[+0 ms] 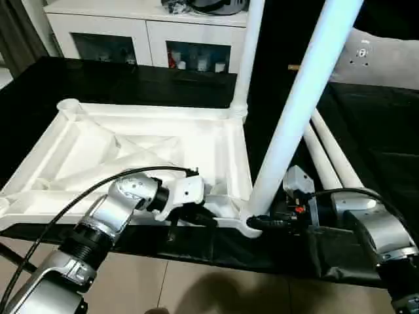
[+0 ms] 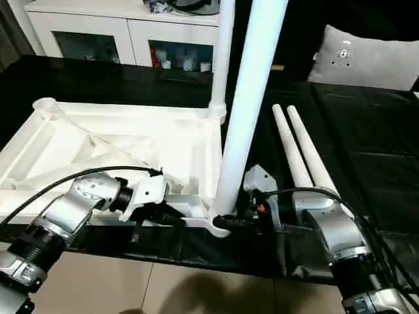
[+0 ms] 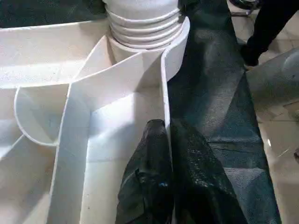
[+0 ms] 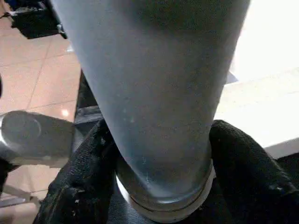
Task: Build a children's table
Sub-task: Rotate leg to tighten
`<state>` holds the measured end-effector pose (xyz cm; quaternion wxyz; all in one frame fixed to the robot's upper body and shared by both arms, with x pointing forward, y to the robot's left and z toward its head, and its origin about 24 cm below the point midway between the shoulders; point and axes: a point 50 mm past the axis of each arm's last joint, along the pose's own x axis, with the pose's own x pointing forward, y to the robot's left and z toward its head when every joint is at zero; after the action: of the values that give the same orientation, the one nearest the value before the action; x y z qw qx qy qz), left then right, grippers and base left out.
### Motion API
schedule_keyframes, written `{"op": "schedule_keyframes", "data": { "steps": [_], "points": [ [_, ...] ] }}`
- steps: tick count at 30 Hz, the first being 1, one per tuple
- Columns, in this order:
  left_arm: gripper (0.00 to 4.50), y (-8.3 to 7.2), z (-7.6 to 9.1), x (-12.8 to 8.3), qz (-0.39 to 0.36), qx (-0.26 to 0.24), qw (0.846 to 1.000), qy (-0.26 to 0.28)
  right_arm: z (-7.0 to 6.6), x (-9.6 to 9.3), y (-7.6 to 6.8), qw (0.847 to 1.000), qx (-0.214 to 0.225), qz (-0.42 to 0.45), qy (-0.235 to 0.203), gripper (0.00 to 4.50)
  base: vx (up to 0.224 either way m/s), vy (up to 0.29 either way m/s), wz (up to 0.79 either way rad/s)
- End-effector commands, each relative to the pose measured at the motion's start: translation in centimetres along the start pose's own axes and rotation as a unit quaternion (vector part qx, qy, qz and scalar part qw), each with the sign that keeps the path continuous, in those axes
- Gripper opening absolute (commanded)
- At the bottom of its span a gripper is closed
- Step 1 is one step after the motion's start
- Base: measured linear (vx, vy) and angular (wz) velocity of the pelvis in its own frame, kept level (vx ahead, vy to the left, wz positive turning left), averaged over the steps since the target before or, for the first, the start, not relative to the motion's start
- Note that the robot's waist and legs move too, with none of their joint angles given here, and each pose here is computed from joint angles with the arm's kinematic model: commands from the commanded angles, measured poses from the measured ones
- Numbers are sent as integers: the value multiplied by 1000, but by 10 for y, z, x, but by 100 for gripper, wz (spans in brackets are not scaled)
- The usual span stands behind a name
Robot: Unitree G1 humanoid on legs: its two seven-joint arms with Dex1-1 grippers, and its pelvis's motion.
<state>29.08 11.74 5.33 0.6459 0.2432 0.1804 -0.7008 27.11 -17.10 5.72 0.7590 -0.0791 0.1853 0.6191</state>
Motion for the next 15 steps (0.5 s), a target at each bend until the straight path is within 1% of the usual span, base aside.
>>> {"op": "schedule_keyframes", "data": {
  "steps": [1,5,6,7,8,9,10,11,15],
  "points": [
    [0,-7,-2,8,-39,5,999,13,-1,1,4,1000,9,12,-2,270,0,0,0],
    [0,-6,1,11,-14,-10,1000,-8,0,7,8,999,34,10,-28,261,0,0,0],
    [0,-4,3,12,2,-29,999,-18,3,11,5,998,52,-11,-47,261,0,0,0],
    [0,-4,4,13,8,-37,999,-21,4,12,4,997,58,-21,-52,261,0,0,0],
    [0,-2,7,16,25,-54,998,-29,5,19,1,994,72,-58,-58,261,0,0,0],
    [0,-2,7,16,25,-54,998,-29,5,19,1,994,72,-58,-58,261,0,0,0],
    [0,0,8,18,39,-65,997,-32,5,23,-2,992,80,-80,-57,260,0,0,0],
    [0,7,14,25,83,-87,992,-44,4,30,-13,982,98,-153,-59,258,0,0,0],
    [0,21,26,38,163,-115,978,-61,4,41,-22,962,120,-238,-53,256,0,0,0]
  ]
}}
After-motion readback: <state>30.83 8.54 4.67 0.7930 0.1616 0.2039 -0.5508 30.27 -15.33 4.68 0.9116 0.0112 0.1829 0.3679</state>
